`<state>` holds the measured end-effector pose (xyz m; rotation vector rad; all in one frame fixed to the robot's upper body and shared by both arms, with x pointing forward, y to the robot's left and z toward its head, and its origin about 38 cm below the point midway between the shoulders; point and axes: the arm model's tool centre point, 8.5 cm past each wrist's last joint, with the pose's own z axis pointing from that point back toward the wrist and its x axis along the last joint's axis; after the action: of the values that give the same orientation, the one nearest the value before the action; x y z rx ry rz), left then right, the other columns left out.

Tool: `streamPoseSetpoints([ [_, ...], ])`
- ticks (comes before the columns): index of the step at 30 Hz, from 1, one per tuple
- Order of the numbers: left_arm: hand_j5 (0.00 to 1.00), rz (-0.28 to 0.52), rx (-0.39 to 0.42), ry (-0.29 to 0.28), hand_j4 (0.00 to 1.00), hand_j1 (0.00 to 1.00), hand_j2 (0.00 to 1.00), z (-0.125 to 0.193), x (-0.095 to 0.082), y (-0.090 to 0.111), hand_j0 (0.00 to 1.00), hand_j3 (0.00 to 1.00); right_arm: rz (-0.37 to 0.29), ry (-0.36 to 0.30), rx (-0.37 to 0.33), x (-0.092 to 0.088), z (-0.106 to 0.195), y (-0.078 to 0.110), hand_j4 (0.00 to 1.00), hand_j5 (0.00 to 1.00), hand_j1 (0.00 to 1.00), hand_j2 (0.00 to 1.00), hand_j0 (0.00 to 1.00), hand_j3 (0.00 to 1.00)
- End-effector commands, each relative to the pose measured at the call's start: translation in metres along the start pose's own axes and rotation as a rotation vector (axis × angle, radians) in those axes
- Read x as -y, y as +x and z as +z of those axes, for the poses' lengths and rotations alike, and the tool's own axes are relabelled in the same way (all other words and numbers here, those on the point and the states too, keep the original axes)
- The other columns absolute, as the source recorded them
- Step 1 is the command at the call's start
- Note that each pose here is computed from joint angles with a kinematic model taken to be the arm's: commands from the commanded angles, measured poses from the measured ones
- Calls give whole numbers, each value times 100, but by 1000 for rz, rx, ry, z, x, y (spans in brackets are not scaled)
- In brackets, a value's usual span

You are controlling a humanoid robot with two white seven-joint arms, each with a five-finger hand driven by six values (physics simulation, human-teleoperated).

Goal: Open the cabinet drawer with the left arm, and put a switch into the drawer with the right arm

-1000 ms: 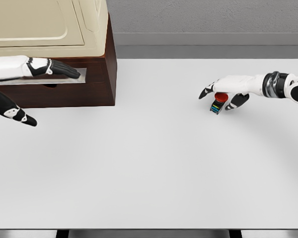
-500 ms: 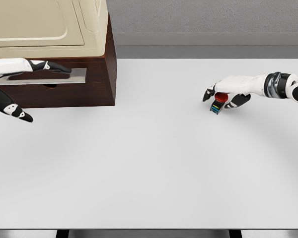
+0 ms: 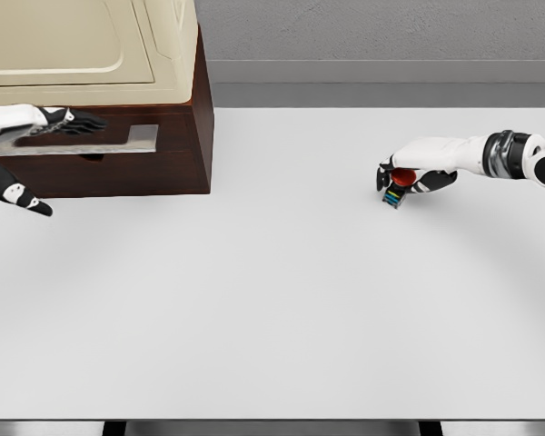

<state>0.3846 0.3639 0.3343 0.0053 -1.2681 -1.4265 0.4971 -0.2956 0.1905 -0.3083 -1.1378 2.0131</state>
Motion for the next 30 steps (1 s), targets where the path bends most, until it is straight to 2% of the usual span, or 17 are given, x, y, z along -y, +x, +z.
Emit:
streamPoseSetpoints([
  [1,100,-9,13,27,100,100,100,4,-8,7,100,100,0,-6,5,2,0,2,54,54,54,54,54,54],
  [4,100,-12,18,29,100,100,100,2,-9,8,100,100,15,-14,19,7,-1,7,54,54,54,54,54,54],
  [6,100,22,29,10,100,100,100,-17,-4,11,100,100,33,-24,30,14,0,12,54,54,54,54,54,54],
  [8,100,22,34,7,100,100,100,-19,-3,11,100,100,45,-28,41,16,0,13,53,53,53,53,53,53],
  [12,100,10,-18,9,100,100,100,-19,-4,6,100,100,46,-27,45,16,0,14,50,50,50,50,50,50],
  [15,100,-2,-27,17,100,100,100,-17,-5,5,100,100,65,-32,64,19,1,17,48,48,48,48,48,48],
  [17,100,-28,-44,29,100,100,100,-16,-8,5,100,100,86,-35,86,22,1,21,48,48,48,48,48,48],
  [30,100,-14,-96,32,100,100,100,-19,-6,-7,100,100,172,-80,167,47,0,55,48,48,48,48,48,48],
])
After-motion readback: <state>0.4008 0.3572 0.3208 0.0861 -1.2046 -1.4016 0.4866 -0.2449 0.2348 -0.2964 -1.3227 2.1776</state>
